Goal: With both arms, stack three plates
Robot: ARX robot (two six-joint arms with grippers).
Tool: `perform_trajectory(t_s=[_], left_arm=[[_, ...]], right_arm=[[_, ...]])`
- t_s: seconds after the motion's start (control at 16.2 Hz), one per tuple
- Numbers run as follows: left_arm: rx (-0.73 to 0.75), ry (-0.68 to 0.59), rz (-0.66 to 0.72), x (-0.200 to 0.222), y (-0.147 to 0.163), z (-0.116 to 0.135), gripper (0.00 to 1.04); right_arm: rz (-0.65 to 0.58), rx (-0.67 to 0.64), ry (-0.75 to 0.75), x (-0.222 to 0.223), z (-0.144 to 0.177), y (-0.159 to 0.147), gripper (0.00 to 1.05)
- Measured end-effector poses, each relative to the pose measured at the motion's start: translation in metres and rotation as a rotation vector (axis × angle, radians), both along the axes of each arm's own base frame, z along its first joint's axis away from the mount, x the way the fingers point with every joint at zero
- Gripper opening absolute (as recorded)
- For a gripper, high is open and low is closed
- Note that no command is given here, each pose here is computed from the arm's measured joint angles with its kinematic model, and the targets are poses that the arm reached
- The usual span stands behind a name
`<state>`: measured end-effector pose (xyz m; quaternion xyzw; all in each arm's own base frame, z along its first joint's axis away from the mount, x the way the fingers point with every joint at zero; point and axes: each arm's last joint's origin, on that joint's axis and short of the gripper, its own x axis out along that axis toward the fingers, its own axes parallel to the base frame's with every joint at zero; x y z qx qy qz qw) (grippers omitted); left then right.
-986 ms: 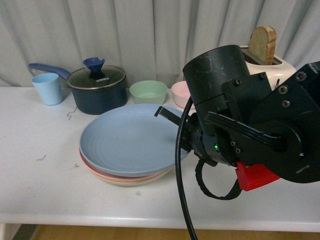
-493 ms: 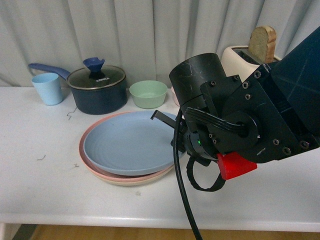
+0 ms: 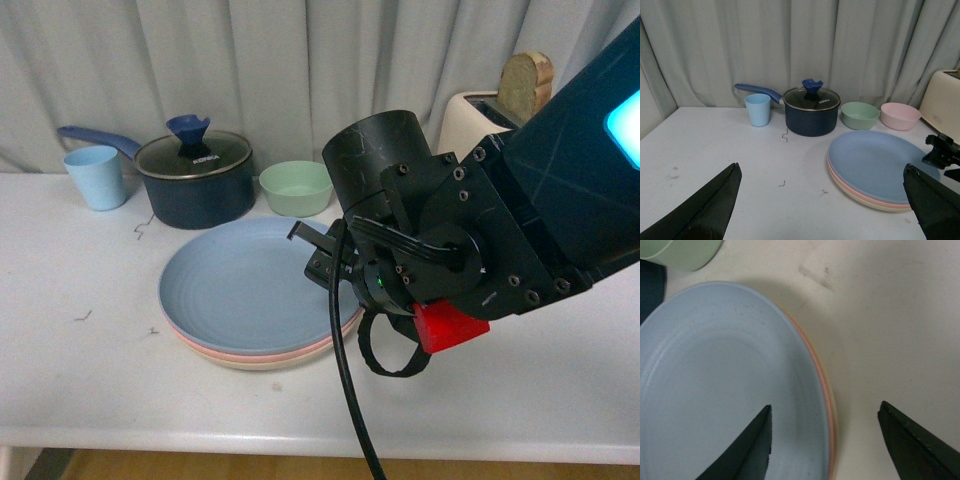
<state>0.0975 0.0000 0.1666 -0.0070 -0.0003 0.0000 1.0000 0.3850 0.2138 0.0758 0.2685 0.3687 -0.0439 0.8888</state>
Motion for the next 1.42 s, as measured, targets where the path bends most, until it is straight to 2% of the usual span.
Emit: perform_trajectory(t_s=[0.12,0.18,0.31,0.49,0.55,0.62,0.68,0.74,0.86,0.92,0.99,1.05,1.42], left_arm=[[0.0,0.0,0.0,0.0,0.0,0.0,0.98],[0.0,0.0,0.0,0.0,0.0,0.0,0.98],[0.0,0.0,0.0,0.0,0.0,0.0,0.98],[0.0,0.0,0.0,0.0,0.0,0.0,0.98],[0.0,0.0,0.0,0.0,0.0,0.0,0.98],[0.0,0.0,-0.003,0.0,0.0,0.0,0.98],[0.0,0.003,0.002,0.0,0.0,0.0,0.98],[0.0,0.001,0.002,0.0,0.0,0.0,0.98],[0.0,0.001,0.001,0.0,0.0,0.0,0.98],[0.0,0.001,0.0,0.0,0.0,0.0,0.98],[0.0,0.001,0.002,0.0,0.0,0.0,0.98],[0.0,0.001,0.001,0.0,0.0,0.0,0.98],[0.0,0.001,0.001,0.0,0.0,0.0,0.98]], right_arm=[[0.017,0.026,-0.017,-0.011,0.005,-0.005,0.81],[0.033,0.061,-0.056,-0.02,0.016,-0.008,0.96],[0.073,0.136,-0.102,-0.048,0.042,-0.03,0.98],[0.024,0.167,-0.12,-0.061,0.056,-0.07,0.98],[-0.018,0.089,-0.385,-0.064,0.061,-0.087,0.89],[-0.035,-0.036,-0.51,-0.076,0.063,-0.107,0.8],[-0.018,-0.194,-0.623,-0.101,0.069,-0.141,0.67],[-0.012,-0.357,-0.767,-0.124,0.09,-0.176,0.53],[0.021,-0.477,-0.801,-0.148,0.097,-0.199,0.36],[0.063,-0.509,-0.751,-0.163,0.087,-0.211,0.25],[0.077,-0.529,-0.698,-0.18,0.078,-0.215,0.13],[0.09,-0.533,-0.707,-0.191,0.079,-0.214,0.04],[0.092,-0.551,-0.753,-0.232,0.087,-0.214,0.02]])
